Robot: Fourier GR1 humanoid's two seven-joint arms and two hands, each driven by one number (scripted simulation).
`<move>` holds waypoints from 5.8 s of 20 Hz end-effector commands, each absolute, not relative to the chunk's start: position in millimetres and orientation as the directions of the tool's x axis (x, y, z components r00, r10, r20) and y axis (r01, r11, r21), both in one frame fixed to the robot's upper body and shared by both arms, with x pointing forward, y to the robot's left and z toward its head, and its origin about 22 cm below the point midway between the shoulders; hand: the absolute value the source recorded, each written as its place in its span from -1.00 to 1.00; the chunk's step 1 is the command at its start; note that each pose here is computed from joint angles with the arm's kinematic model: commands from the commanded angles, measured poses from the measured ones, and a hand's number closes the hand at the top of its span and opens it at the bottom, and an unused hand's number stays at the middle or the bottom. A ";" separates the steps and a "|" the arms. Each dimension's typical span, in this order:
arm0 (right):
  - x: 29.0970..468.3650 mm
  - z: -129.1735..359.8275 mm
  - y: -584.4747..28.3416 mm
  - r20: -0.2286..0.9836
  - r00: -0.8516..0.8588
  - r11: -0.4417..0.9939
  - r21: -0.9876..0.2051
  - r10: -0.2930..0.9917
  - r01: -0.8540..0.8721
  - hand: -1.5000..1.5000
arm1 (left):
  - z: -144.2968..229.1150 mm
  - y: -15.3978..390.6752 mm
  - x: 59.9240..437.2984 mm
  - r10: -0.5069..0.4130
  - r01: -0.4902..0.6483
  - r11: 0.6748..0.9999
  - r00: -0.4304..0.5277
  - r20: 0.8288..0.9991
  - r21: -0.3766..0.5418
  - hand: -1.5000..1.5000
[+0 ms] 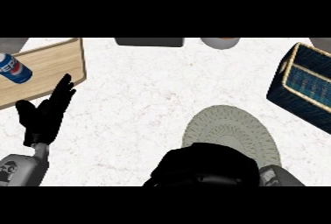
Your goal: Pick the sweet potato from the placemat and place it in the basket
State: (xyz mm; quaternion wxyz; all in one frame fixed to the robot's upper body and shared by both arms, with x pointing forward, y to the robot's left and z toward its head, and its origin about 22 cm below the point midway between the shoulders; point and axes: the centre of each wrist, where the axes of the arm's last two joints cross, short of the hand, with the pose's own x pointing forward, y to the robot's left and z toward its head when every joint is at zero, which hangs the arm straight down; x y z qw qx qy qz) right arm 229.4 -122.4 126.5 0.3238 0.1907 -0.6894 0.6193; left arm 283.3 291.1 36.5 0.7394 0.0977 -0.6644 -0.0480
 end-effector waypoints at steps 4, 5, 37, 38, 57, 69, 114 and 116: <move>142.7 119.2 -67.3 0.553 -0.793 0.072 -0.829 0.254 -0.554 -1.00 | 36.1 324.1 283.8 -0.171 -0.074 0.980 0.179 0.969 0.187 0.00; 148.8 126.8 -70.0 0.491 -0.803 0.003 -0.854 0.337 -0.521 -1.00 | 35.5 319.0 286.9 -0.169 -0.075 0.980 0.187 0.968 0.186 0.00; 227.4 257.2 -116.2 0.080 -0.759 -0.317 -0.876 0.646 -0.363 -1.00 | 33.5 323.2 283.1 -0.152 -0.099 0.980 0.204 0.967 0.175 0.00; 219.9 245.5 -120.9 0.093 -0.755 -0.326 -0.863 0.649 -0.386 -1.00 | 35.3 313.5 288.7 -0.157 -0.083 0.981 0.200 0.967 0.176 0.00; 209.1 171.0 -151.6 0.205 -0.697 -0.185 -0.878 0.687 -0.441 -1.00 | 41.4 322.0 296.8 -0.170 -0.046 0.982 0.189 0.967 0.182 0.00; 239.5 93.5 -173.6 0.072 -0.694 -0.336 -0.836 0.717 -0.434 -1.00 | 10.9 314.3 287.5 -0.153 -0.064 0.984 0.189 0.970 0.167 0.00; 214.4 10.2 -180.2 -0.054 -0.821 -0.545 -0.772 0.568 -0.326 1.00 | 48.6 324.4 289.8 -0.181 -0.058 0.979 0.187 0.966 0.195 0.00; 222.3 21.9 -164.0 0.064 -0.583 -0.263 -0.849 0.810 -0.459 1.00 | 41.3 322.2 279.9 -0.161 -0.068 0.982 0.200 0.966 0.178 0.00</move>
